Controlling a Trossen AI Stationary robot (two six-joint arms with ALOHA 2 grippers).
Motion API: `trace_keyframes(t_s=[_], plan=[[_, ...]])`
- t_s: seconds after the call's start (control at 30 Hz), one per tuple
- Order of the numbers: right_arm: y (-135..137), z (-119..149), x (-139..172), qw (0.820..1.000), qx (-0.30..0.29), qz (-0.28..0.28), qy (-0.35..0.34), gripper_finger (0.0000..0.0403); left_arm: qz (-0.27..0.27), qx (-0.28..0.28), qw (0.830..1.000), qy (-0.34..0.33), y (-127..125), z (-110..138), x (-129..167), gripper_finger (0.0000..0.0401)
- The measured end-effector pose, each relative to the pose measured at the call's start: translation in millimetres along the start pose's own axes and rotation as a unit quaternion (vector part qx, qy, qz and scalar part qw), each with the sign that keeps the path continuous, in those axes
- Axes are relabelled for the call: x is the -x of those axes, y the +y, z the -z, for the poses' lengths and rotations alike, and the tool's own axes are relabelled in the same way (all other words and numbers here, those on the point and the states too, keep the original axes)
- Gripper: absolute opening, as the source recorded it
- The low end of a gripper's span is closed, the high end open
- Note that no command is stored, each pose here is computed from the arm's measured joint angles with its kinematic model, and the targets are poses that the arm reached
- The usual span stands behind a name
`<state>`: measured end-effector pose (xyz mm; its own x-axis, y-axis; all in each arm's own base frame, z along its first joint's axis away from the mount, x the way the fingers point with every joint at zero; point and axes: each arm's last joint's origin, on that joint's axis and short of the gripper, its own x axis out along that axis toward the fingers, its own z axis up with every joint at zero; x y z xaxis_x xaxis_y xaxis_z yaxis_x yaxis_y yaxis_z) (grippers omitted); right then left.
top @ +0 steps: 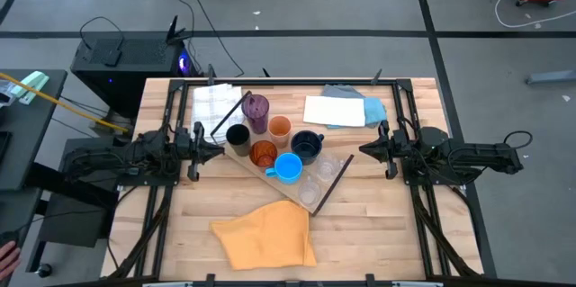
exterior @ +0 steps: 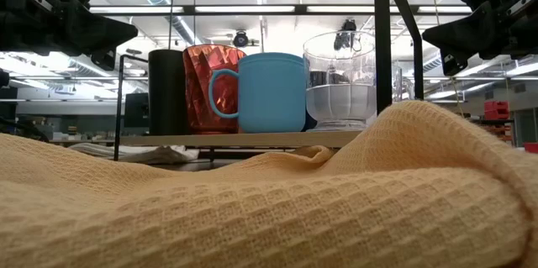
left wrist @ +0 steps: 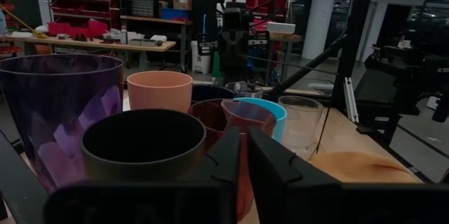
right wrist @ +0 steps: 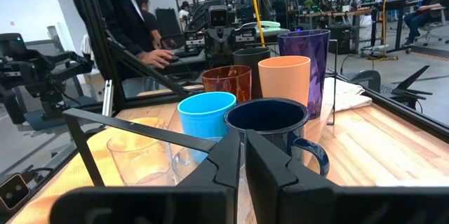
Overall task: Stack small to large cups/mugs on shelf
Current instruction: Return to Home Position
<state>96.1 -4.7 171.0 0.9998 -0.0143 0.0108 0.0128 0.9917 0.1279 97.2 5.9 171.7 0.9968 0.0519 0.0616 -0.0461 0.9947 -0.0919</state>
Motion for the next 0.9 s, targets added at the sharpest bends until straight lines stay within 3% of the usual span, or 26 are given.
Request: trace_keyframes(t_s=[0.9], plan=[[0.0,-0.1,0.0,1.0,0.0,0.0,0.0,0.0029,0.0,0.0,1.0,0.0,0.0,0.0,0.0,0.0022]])
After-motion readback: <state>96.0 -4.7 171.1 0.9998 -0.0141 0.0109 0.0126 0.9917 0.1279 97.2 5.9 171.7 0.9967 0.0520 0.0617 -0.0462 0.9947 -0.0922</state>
